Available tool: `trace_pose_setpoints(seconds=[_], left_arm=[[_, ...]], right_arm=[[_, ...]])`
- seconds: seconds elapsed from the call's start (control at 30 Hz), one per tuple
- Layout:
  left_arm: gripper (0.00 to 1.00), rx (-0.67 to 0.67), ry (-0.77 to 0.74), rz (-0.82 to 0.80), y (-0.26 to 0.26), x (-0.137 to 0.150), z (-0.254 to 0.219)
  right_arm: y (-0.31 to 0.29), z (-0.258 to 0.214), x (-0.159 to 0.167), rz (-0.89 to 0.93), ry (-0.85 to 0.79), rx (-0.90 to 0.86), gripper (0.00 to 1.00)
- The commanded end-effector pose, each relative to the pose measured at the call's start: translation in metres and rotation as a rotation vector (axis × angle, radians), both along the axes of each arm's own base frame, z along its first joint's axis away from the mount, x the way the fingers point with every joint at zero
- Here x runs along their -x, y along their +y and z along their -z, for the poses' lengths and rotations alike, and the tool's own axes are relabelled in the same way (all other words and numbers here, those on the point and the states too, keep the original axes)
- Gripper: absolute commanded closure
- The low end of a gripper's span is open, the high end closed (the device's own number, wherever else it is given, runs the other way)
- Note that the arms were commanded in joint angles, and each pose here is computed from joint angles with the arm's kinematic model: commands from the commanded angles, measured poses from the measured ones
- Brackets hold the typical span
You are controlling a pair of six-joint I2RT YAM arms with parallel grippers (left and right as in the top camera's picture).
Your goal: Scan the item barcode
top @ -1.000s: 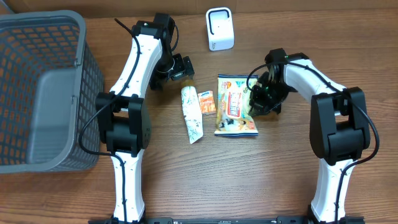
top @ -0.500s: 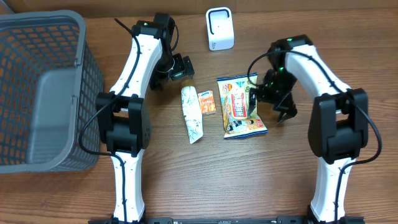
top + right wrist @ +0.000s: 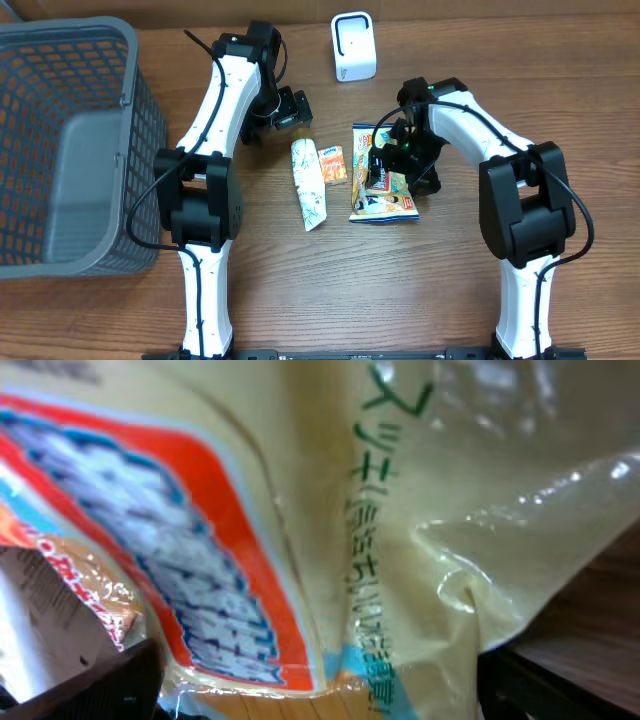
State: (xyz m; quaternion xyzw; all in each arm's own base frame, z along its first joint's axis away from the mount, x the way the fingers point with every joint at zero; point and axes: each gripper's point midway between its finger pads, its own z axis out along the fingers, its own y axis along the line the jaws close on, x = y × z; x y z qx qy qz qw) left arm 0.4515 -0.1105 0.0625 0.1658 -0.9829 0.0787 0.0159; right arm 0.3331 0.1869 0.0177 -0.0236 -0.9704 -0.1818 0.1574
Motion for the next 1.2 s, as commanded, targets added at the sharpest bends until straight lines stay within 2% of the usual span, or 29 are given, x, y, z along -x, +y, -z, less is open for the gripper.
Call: trace_pose_setpoints(seconds=[0.0, 0.07, 0.13, 0.17, 0.27, 0.33, 0.37, 0.5, 0.63, 0.77, 0.87, 1.0, 1.1, 1.13, 1.17], left_arm=[[0.00, -0.010, -0.017, -0.007, 0.004, -0.001, -0.007], [0.00, -0.010, -0.017, -0.007, 0.004, -0.001, -0.007], [0.00, -0.010, -0.017, -0.007, 0.004, -0.001, -0.007], [0.00, -0.010, -0.017, -0.007, 0.004, -0.001, -0.007], [0.00, -0.010, -0.017, -0.007, 0.004, -0.001, -0.007], [0.00, -0.010, -0.017, -0.007, 0.004, -0.001, -0.007], [0.00, -0.010, -0.017, -0.007, 0.004, -0.001, -0.007], [0.00, -0.010, -0.017, -0.007, 0.004, -0.001, -0.007], [0.00, -0.010, -0.017, -0.007, 0.004, -0.001, -0.007], [0.00, -0.010, -0.017, -0.007, 0.004, -0.001, -0.007], [0.00, -0.010, -0.017, -0.007, 0.004, -0.001, -0.007], [0.00, -0.010, -0.017, -0.007, 0.004, -0.001, -0.007], [0.00, -0.010, -0.017, -0.007, 0.004, -0.001, -0.007], [0.00, -0.010, -0.017, -0.007, 0.004, -0.001, -0.007], [0.00, -0.010, -0.017, -0.007, 0.004, -0.001, -0.007]], right_arm=[[0.006, 0.015, 0.000, 0.086, 0.011, 0.002, 0.02], [0.006, 0.026, -0.002, 0.130, 0.003, 0.006, 0.06], [0.007, 0.038, -0.003, 0.158, -0.011, 0.004, 0.15], [0.006, 0.043, -0.004, 0.169, -0.021, 0.010, 0.28], [0.002, 0.049, -0.010, 0.168, -0.058, 0.033, 0.58], [0.000, 0.048, -0.015, 0.171, -0.079, 0.043, 0.90], [-0.001, 0.048, -0.017, 0.172, -0.084, 0.044, 0.96], [-0.013, 0.037, -0.031, 0.196, -0.121, 0.095, 0.96], [-0.054, 0.007, -0.047, 0.236, -0.200, 0.306, 0.96], [-0.088, -0.041, -0.055, 0.234, -0.285, 0.474, 0.96], [-0.086, -0.066, -0.056, 0.221, -0.324, 0.454, 0.96], [-0.086, -0.069, -0.048, 0.184, -0.311, 0.458, 0.96], [-0.091, -0.069, -0.045, 0.185, -0.297, 0.467, 0.90], [-0.092, -0.070, -0.045, 0.177, -0.298, 0.466, 0.84], [-0.093, -0.069, -0.045, 0.175, -0.296, 0.467, 0.65]])
